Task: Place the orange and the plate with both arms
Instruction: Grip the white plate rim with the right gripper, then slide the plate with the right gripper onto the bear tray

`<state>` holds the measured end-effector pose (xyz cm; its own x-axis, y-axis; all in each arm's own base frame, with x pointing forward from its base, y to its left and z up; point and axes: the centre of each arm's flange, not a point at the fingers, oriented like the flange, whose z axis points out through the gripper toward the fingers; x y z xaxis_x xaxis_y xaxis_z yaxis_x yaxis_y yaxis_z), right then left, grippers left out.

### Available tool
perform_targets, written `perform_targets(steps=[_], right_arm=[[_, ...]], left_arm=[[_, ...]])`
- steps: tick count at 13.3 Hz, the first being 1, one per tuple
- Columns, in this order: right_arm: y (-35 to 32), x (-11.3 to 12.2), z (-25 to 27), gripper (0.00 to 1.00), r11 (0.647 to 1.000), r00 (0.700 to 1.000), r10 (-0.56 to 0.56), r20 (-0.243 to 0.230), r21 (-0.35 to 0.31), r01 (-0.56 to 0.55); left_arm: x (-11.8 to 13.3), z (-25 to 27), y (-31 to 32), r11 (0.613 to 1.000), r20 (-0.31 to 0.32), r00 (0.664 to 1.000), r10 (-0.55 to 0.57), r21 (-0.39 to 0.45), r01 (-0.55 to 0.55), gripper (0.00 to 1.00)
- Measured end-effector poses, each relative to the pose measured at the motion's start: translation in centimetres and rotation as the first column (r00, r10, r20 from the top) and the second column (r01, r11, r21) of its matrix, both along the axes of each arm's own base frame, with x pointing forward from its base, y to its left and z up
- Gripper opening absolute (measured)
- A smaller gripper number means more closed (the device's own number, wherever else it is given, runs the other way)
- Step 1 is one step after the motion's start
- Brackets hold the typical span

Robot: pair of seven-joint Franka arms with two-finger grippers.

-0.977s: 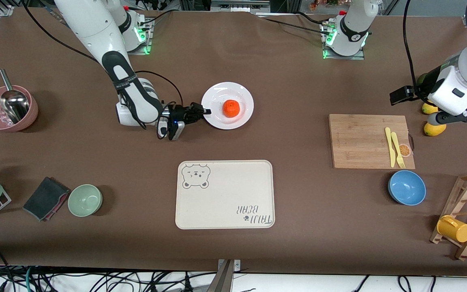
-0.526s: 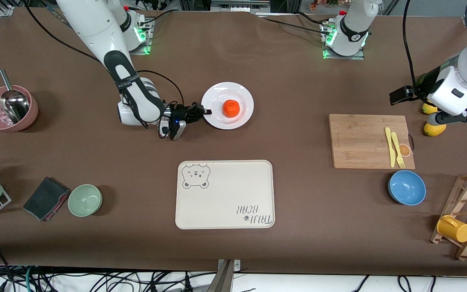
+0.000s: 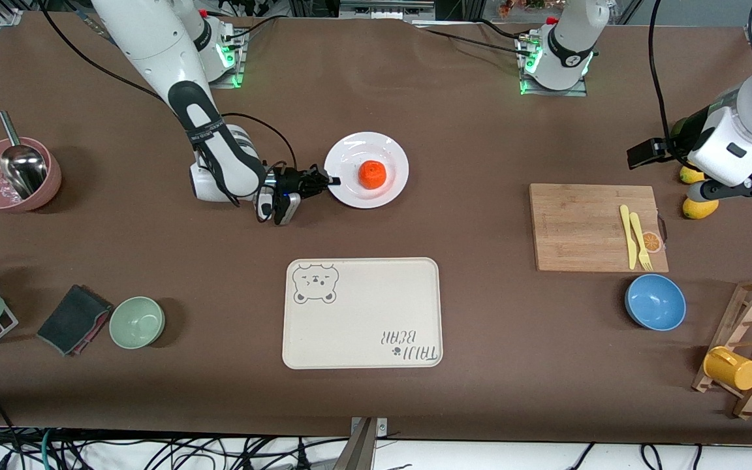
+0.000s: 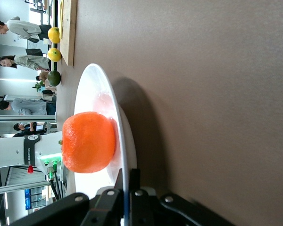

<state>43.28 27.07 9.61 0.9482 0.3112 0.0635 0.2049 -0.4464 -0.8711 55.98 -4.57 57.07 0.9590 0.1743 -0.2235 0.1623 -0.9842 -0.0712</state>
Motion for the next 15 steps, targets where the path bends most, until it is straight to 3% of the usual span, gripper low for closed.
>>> perform_targets(steps=[6, 8, 12, 15], right_arm=[[0.1, 0.2, 0.1, 0.04, 1.0, 1.0, 0.001, 0.009, 0.003, -0.001], [0.3, 1.5, 0.9, 0.04, 1.0, 1.0, -0.018, 0.017, 0.009, 0.017], [1.6, 6.9, 4.8, 0.04, 0.997, 0.997, -0.078, 0.019, 0.014, 0.077], [1.1, 12.7, 9.5, 0.04, 0.994, 0.995, -0.097, 0.026, -0.048, 0.098]], left_arm=[[0.0, 0.0, 0.1, 1.0, -0.003, 1.0, 0.002, 0.0, -0.002, 1.0], [0.0, -0.1, 0.3, 1.0, -0.004, 1.0, 0.006, 0.0, -0.006, 1.0], [-0.1, -0.1, 0.4, 1.0, -0.007, 1.0, 0.007, 0.0, -0.007, 1.0], [-0.1, -0.1, 0.4, 1.0, -0.01, 1.0, 0.008, -0.002, -0.008, 1.0]])
